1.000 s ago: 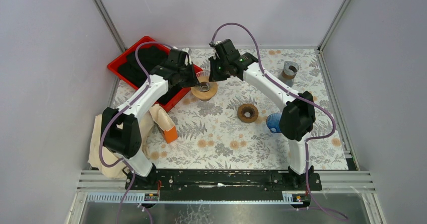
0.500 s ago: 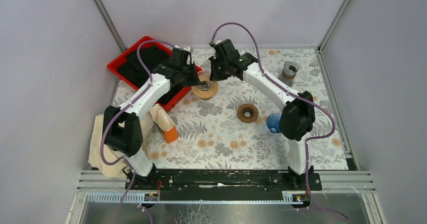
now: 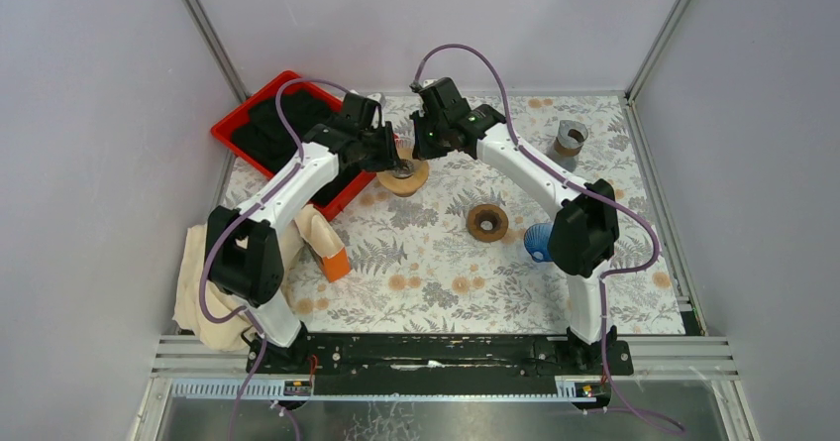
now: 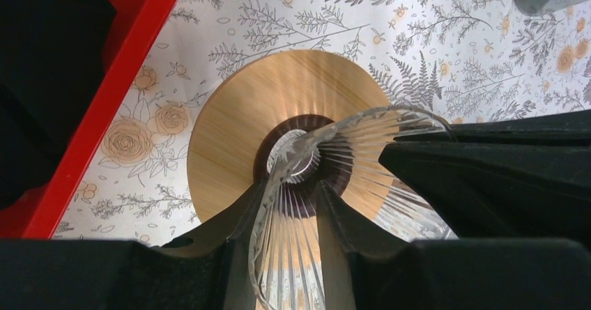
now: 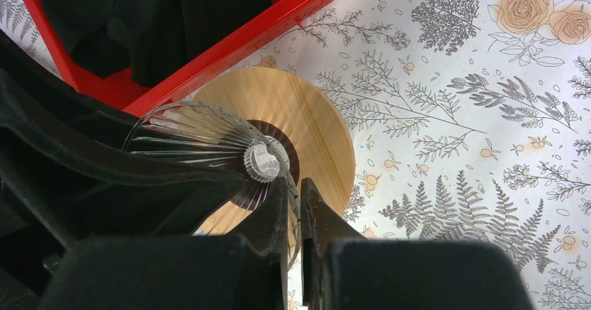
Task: Place the coffee filter in the dripper
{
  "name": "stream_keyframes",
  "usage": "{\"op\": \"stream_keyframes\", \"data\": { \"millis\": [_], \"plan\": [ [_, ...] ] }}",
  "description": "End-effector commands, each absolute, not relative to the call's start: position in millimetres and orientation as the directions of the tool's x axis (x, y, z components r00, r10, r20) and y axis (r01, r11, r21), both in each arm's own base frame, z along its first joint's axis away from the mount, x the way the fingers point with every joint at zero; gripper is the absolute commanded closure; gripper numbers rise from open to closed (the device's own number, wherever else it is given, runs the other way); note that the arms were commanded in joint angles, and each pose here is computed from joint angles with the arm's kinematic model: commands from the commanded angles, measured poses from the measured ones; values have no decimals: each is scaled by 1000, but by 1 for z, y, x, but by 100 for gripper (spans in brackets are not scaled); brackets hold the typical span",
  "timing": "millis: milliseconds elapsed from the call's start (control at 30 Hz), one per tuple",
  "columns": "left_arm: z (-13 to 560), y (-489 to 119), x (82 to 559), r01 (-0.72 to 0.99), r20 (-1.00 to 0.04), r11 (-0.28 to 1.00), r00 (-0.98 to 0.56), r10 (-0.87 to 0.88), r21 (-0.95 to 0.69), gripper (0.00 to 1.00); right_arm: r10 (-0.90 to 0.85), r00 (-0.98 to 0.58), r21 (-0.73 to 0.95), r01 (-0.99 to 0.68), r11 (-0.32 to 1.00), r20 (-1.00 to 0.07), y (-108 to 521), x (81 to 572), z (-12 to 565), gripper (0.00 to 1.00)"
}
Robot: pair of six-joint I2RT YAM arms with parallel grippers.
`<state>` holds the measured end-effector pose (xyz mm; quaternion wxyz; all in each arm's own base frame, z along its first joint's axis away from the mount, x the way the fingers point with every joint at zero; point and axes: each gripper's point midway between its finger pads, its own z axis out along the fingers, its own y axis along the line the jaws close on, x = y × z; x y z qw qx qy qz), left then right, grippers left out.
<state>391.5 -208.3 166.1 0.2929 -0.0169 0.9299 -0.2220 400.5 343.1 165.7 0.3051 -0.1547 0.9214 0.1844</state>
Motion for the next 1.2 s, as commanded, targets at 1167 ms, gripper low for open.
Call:
{"op": "stream_keyframes", "data": {
  "millis": [1167],
  "plan": [
    [201,-212,368,143,-485,849,-863,-145,-508,62,-293,-825,94,-381,920,-483,290,355,175,77]
  ]
}}
